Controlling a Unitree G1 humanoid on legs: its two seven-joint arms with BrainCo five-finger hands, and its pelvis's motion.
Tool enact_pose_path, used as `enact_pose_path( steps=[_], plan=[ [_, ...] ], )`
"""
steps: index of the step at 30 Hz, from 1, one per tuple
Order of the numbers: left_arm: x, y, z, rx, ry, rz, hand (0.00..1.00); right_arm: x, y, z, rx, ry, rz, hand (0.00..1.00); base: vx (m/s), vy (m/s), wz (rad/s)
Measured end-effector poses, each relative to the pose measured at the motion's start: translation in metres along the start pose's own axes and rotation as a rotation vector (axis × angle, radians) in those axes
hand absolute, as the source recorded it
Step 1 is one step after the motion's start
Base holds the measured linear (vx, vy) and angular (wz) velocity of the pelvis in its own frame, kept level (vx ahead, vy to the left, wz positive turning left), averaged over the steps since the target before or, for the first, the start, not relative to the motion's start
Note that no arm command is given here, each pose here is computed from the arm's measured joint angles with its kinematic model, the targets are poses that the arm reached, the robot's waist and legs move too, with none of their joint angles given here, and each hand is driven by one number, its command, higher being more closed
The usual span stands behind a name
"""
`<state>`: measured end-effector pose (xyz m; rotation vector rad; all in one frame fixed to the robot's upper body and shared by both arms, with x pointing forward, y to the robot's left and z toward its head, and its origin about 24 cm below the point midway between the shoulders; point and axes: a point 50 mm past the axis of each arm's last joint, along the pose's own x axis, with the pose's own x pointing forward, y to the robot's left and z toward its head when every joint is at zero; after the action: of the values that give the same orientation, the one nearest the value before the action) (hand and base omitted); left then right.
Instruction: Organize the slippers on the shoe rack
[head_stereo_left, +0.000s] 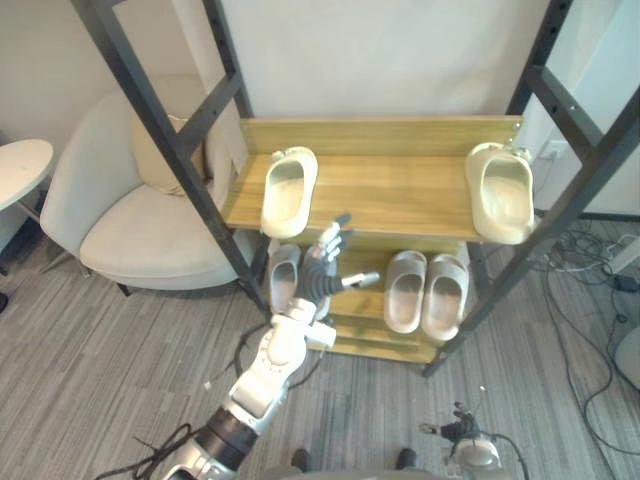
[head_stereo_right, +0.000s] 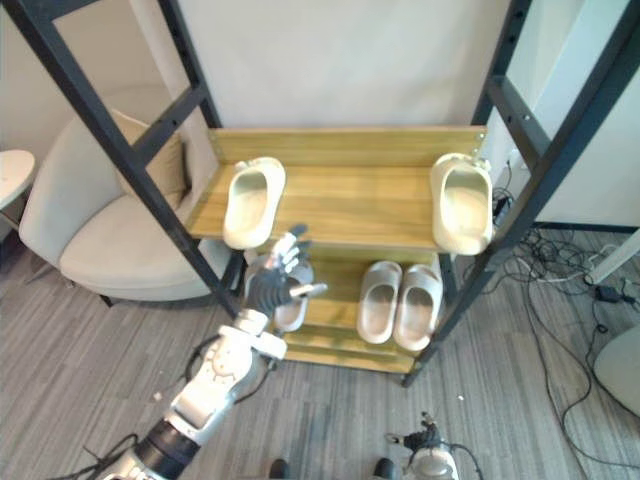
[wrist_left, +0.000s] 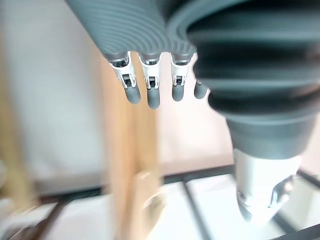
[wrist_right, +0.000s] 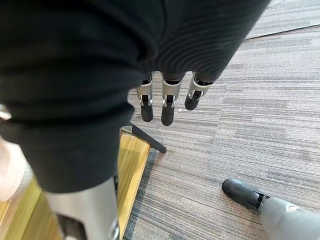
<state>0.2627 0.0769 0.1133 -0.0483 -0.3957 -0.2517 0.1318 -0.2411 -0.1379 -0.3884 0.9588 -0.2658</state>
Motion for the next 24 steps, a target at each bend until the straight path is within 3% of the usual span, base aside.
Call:
enact_pose_path(
  steps=[11,24],
  plan=[
    [0.03,0.072,0.04,0.193,-0.167,0.214,0.0,0.001,-0.005,0.002,-0.006,-0.007,-0.002,0.0,0.0,0.0,0.0],
    [0.07,0.156,0.055,0.377,-0.09,0.402,0.0,0.002,-0.005,0.01,0.016,-0.038,0.016,0.0,0.01,0.004,-0.06]
  ],
)
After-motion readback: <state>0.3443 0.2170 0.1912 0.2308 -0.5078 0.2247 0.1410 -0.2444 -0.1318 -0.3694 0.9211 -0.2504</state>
